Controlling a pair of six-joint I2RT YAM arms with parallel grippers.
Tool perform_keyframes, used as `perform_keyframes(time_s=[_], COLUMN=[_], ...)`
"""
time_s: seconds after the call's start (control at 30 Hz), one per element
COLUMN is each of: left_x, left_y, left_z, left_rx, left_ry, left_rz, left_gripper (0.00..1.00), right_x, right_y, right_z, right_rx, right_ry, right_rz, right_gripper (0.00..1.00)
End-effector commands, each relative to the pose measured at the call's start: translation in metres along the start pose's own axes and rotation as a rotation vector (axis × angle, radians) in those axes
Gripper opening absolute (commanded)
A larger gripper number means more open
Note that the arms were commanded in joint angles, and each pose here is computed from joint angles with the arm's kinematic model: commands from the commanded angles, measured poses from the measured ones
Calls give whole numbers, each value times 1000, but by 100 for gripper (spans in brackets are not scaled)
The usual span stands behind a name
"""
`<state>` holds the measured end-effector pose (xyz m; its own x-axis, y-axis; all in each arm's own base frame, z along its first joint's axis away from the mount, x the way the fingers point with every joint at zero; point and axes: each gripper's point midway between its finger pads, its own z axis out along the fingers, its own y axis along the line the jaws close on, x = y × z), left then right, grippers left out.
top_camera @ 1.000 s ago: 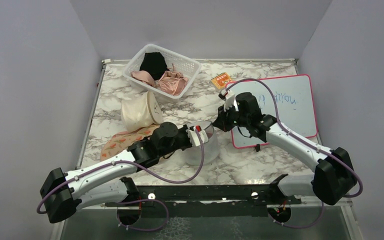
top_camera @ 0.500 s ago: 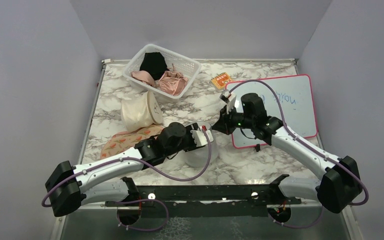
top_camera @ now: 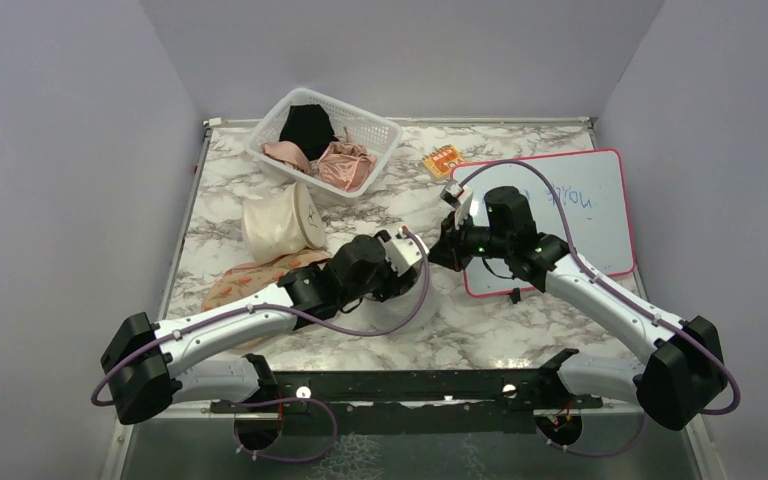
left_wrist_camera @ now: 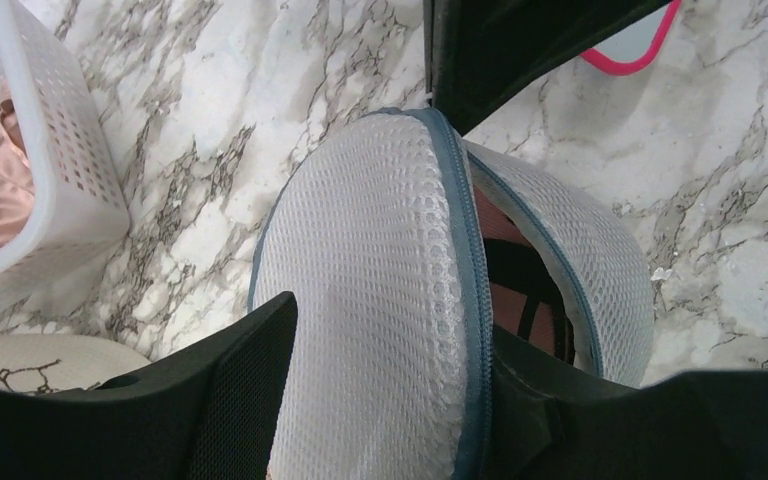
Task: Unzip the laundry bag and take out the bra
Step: Unzip the laundry bag at the center of the board.
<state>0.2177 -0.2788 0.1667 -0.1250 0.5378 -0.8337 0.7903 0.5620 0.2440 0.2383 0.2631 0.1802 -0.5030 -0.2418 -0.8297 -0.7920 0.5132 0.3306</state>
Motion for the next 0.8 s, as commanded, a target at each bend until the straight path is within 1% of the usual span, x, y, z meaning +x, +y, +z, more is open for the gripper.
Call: perform_keyframes(time_s=[0.0, 0.17, 0.3, 0.4, 0.47, 0.6, 0.77], left_x=[-12, -28, -35, -35, -37, -41, -40], left_y=[9, 12, 13, 11, 12, 16, 19], left_z=[0, 6, 7, 6, 6, 10, 15], left_rx=[-49, -54, -50, -41, -42, -60, -75], left_ry=[27, 34, 25, 22, 19, 23, 46], left_rz=[-40, -17, -14, -11, -7, 15, 54], left_gripper=[48, 49, 56, 58, 58, 51, 51], right_x=[-3, -8, -9, -10, -12, -12, -13], right_y=[9, 10, 11, 12, 14, 14, 14], right_z=[0, 1, 0, 0, -1, 0, 0], right_rx=[-48, -54, -60, -65, -72, -75, -74], right_ry=[-6, -5, -7, -12, -19, -20, -20], right_rz=[-30, -40, -41, -40, -40, -42, -45], right_gripper=[1, 1, 1, 1, 1, 1, 1])
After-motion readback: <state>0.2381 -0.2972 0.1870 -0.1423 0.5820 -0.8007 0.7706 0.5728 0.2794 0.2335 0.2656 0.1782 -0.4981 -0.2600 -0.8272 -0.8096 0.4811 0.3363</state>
